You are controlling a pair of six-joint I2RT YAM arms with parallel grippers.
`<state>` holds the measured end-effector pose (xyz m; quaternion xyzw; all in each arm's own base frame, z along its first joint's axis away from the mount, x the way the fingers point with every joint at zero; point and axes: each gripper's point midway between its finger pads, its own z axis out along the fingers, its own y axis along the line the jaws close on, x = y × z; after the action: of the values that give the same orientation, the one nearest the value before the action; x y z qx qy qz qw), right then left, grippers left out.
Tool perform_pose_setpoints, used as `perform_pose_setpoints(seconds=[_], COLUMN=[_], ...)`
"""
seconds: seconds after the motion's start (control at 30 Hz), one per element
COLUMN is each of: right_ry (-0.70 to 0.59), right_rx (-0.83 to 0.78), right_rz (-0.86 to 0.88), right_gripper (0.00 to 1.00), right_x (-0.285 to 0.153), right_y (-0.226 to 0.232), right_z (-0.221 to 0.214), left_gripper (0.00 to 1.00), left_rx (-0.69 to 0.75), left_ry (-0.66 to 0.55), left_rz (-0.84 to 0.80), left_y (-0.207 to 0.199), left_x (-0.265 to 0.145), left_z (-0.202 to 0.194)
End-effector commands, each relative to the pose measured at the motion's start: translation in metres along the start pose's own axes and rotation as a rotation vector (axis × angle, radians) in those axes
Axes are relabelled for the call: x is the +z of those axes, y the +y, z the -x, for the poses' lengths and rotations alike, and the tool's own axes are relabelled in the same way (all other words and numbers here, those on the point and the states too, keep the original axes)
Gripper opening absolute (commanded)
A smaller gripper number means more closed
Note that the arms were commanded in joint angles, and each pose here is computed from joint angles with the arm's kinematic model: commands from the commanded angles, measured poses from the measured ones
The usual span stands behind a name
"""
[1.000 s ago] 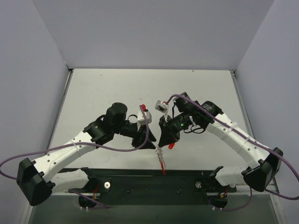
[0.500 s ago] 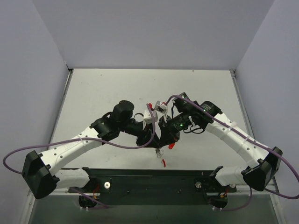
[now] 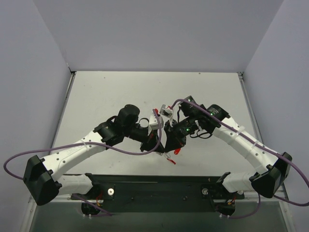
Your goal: Put the keys on the keyring
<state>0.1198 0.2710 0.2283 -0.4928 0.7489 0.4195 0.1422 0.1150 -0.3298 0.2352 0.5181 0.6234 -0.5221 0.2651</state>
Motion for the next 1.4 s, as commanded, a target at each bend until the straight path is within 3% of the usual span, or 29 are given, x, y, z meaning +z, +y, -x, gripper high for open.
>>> perform_pose_setpoints(seconds=[0.0, 0.17, 0.27, 0.3, 0.33, 0.37, 0.43, 0.57, 0.73, 0.83, 0.97, 1.1, 1.37], right_ry=[-0.036, -0.050, -0.105, -0.131, -0.145, -0.224, -0.308, -0.483, -0.536, -0.536, -0.496, -0.387, -0.169], right_rx=[-0.053, -0.069, -0.097, -0.090, -0.080, -0.116, -0.078, -0.036, 0.071, 0.154, 0.287, 0.412, 0.609], right_rz=[0.025, 0.017, -0.050, -0.075, -0.095, -0.132, -0.182, -0.309, -0.432, -0.493, -0.573, -0.612, -0.713], right_gripper=[0.00, 0.01, 0.27, 0.41, 0.47, 0.57, 0.63, 0.73, 0.78, 0.80, 0.80, 0.77, 0.60], right_x=[-0.006, -0.008, -0.015, -0.019, -0.018, -0.029, -0.041, -0.067, -0.074, -0.071, -0.061, -0.041, -0.011], right_y=[0.011, 0.010, 0.003, 0.002, -0.002, -0.003, -0.009, -0.032, -0.062, -0.085, -0.119, -0.145, -0.191], right_z=[0.013, 0.015, 0.024, 0.026, 0.023, 0.035, 0.043, 0.051, 0.042, 0.031, 0.007, -0.021, -0.075], left_gripper=[0.00, 0.00, 0.00, 0.00, 0.00, 0.00, 0.00, 0.00, 0.00, 0.00, 0.00, 0.00, 0.00], left_rx=[0.061, 0.069, 0.098, 0.114, 0.098, 0.127, 0.153, 0.241, 0.325, 0.386, 0.428, 0.418, 0.406], left_ry=[-0.031, -0.041, -0.089, -0.108, -0.129, -0.192, -0.259, -0.505, -0.751, -0.839, -0.882, -0.849, -0.799], left_rz=[-0.027, 0.009, 0.059, 0.088, 0.109, 0.130, 0.199, 0.267, 0.303, 0.296, 0.316, 0.377, 0.454], left_y=[-0.008, -0.002, 0.003, 0.005, 0.007, 0.008, 0.014, 0.005, -0.006, -0.018, -0.022, -0.013, -0.001], left_x=[-0.002, -0.002, -0.005, -0.008, -0.008, -0.011, -0.018, -0.041, -0.067, -0.080, -0.092, -0.102, -0.117], left_z=[0.019, 0.018, 0.026, 0.023, 0.023, 0.036, 0.034, 0.057, 0.062, 0.070, 0.069, 0.069, 0.061])
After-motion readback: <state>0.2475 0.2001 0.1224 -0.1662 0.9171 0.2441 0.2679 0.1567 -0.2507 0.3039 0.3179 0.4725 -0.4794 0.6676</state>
